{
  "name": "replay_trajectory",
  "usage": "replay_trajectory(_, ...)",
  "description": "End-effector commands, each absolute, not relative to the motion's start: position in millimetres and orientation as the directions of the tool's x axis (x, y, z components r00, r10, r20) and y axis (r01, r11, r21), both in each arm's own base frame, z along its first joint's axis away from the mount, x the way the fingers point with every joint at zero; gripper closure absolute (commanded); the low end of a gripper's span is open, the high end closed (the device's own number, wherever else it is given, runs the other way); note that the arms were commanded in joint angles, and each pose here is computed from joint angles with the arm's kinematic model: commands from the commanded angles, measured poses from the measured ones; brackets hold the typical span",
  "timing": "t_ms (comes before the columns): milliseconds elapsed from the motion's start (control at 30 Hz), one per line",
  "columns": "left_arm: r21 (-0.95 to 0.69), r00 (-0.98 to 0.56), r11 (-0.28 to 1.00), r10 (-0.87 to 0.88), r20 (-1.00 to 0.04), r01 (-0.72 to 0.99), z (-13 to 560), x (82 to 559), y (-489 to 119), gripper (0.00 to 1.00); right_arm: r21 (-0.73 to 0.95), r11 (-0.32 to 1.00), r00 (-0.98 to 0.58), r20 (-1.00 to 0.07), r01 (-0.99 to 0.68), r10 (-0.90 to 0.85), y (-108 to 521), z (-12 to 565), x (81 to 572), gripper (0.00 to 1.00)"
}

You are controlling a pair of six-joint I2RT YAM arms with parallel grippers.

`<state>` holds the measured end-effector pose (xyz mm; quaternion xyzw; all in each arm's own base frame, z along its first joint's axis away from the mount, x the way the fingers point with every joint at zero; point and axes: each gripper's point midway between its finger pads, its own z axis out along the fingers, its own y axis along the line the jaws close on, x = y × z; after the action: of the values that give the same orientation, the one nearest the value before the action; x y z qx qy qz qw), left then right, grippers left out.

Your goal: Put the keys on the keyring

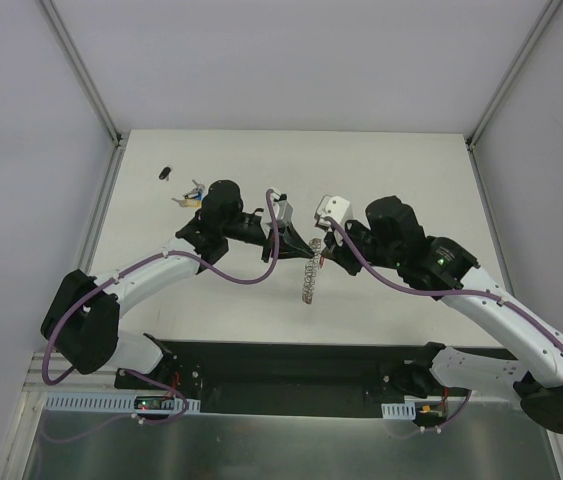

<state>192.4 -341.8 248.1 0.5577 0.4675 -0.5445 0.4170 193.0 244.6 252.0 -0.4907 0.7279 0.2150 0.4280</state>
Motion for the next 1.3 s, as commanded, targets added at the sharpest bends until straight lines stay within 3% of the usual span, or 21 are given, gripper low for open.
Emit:
replay_trajectory(0,0.08,0.078,-0.277,-0.017,-0.997,0.958,282.0,187.2,-346.9,1.0,-0.104,0.418,-0.119,-0.872,-0.902,-0.475,252.8,275.4,194.7,0.99)
replay_trajectory(1267,0.094,0.096,-0.226,-0.005,-0.995,0.97,280.6,195.2,-347.3,1.0,-0.104,0.422,-0.118,-0.876,-0.901,-0.468,246.1,280.5,191.6,0.99)
